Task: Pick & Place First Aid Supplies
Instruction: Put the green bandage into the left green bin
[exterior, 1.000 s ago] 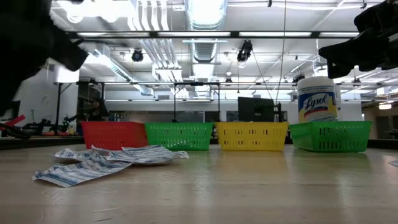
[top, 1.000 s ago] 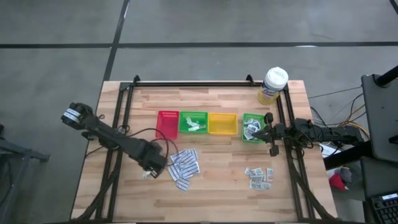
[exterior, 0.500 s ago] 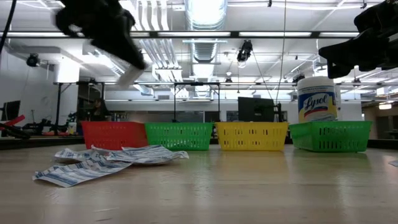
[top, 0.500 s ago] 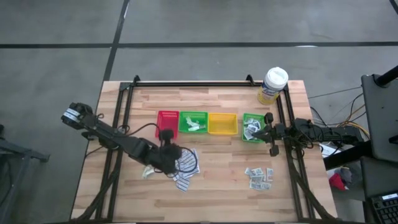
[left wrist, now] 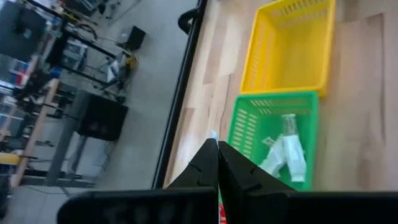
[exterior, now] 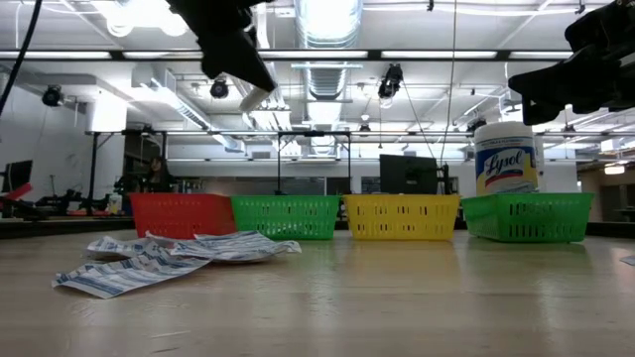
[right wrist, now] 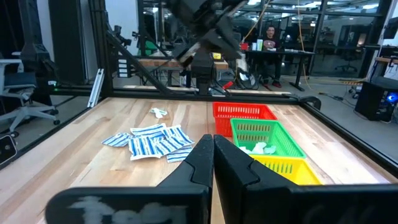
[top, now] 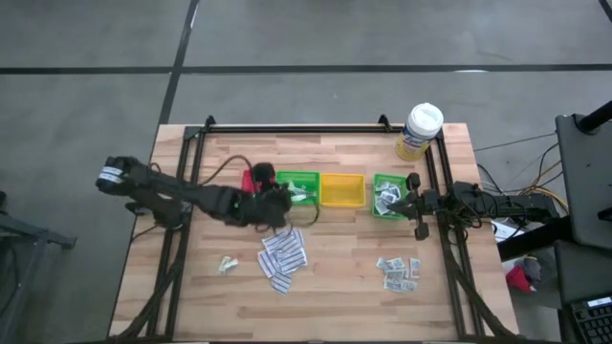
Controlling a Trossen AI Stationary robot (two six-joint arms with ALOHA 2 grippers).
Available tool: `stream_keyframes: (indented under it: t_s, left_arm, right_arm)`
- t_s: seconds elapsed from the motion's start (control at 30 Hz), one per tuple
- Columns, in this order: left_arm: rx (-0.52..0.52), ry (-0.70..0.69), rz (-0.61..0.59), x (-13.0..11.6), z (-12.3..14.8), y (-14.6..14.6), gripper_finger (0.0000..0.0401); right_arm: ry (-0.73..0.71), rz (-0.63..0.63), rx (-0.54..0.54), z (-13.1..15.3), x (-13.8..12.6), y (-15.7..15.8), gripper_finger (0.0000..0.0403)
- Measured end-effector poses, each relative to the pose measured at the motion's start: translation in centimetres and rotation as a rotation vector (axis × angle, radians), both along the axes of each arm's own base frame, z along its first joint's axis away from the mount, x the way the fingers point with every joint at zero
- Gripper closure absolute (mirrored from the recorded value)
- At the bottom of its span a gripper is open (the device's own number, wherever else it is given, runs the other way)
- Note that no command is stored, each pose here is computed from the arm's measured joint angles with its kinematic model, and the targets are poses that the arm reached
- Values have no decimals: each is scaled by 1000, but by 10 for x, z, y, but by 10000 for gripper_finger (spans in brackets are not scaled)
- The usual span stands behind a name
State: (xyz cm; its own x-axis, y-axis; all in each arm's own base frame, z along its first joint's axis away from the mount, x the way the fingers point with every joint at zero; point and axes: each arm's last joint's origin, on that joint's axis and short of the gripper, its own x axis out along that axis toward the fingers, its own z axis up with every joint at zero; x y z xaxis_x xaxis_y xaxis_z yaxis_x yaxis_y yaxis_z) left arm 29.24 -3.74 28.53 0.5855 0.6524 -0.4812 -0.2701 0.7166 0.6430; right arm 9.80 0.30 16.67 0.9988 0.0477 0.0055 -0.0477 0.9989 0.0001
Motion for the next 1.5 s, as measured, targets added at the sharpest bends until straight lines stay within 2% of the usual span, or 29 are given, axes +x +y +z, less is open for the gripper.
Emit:
stream_keyframes:
  t_s: [0.2, 0.37, 0.6, 0.9, 1.1, 1.5]
  left_arm:
    - [-104, -3, -17, 9, 14, 35, 401]
    - [-177, 1, -18, 20, 14, 57, 401]
    - [-224, 124, -15, 44, -4, 75, 401]
    - [-292, 333, -7, 83, -41, 91, 401]
    - [-348, 416, -45, 104, -61, 100, 401]
    - [-443, 500, -67, 101, -79, 107, 401]
  right_arm:
    - [0, 0, 0, 0, 0, 0, 394]
    - [0, 0, 0, 0, 0, 0, 394]
    - [1, 0, 0, 0, 0, 0, 394]
    - [2, 0, 0, 0, 0, 0, 394]
    - [6, 0, 0, 0, 0, 0, 394]
    - [8, 0, -1, -1, 0, 0, 394]
